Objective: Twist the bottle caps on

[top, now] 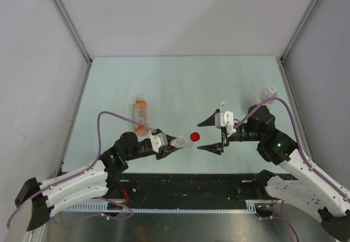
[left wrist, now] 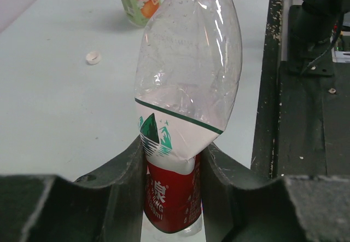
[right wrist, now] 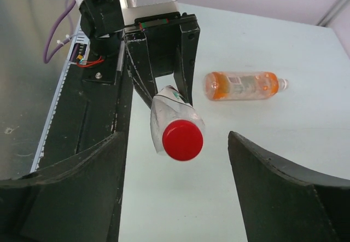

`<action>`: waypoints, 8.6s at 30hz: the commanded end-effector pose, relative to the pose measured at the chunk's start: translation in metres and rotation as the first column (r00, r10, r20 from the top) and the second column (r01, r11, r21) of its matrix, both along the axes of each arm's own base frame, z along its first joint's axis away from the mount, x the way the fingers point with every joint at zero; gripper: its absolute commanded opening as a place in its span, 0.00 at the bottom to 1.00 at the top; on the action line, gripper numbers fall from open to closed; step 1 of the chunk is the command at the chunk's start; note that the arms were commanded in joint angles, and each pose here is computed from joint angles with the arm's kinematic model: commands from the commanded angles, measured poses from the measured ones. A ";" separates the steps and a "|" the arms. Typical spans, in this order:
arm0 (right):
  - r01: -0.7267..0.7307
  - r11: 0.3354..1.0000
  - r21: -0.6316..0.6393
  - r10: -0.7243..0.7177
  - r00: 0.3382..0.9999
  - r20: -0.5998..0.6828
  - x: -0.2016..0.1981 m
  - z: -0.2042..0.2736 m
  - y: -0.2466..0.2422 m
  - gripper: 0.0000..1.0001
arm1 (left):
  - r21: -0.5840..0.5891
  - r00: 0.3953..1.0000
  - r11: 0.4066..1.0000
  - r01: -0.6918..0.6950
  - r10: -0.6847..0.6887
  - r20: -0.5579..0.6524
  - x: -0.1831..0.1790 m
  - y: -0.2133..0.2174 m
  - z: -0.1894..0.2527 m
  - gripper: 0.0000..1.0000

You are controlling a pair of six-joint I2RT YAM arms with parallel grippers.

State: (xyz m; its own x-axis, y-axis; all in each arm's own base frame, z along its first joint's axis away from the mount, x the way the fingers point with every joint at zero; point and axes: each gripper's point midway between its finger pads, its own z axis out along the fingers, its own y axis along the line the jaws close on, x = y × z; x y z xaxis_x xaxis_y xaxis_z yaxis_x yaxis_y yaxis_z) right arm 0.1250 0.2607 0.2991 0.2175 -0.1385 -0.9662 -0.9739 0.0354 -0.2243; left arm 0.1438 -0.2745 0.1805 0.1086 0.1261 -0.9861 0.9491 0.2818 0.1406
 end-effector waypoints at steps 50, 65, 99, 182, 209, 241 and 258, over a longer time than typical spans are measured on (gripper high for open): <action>0.917 0.398 -0.015 -0.519 0.211 -0.828 0.145 -0.008 -0.023 0.58 | 0.012 0.810 0.810 -0.587 0.586 0.023 0.109 -0.004 0.039 0.00; 0.909 0.415 0.040 -0.718 0.354 -0.599 0.112 -0.022 -0.087 0.99 | 0.326 0.440 0.547 -0.771 0.828 -0.348 0.225 0.005 -0.031 0.09; 0.962 0.246 -0.120 -0.868 0.164 -0.468 0.125 -0.070 -0.120 0.99 | 0.504 0.347 0.519 -0.690 0.849 -0.399 0.252 0.010 -0.068 0.99; 0.566 0.804 -0.184 -0.376 0.244 -0.894 0.267 -0.087 -0.026 0.00 | -0.360 0.834 0.765 -0.534 0.408 -0.372 0.079 0.071 0.073 0.99; 0.182 0.833 0.522 0.490 0.196 -0.850 0.056 0.047 0.052 0.00 | -0.606 0.999 0.795 -0.027 0.001 -0.043 0.012 0.005 0.167 0.80; 0.102 0.856 0.507 0.486 0.174 -0.856 0.031 0.047 0.056 0.00 | -0.601 0.988 0.787 -0.136 0.156 -0.019 0.037 0.010 0.167 0.62; 0.112 0.858 0.501 0.477 0.185 -0.859 0.034 0.046 0.055 0.09 | -0.594 0.995 0.799 -0.087 0.099 -0.012 0.028 0.004 0.167 0.15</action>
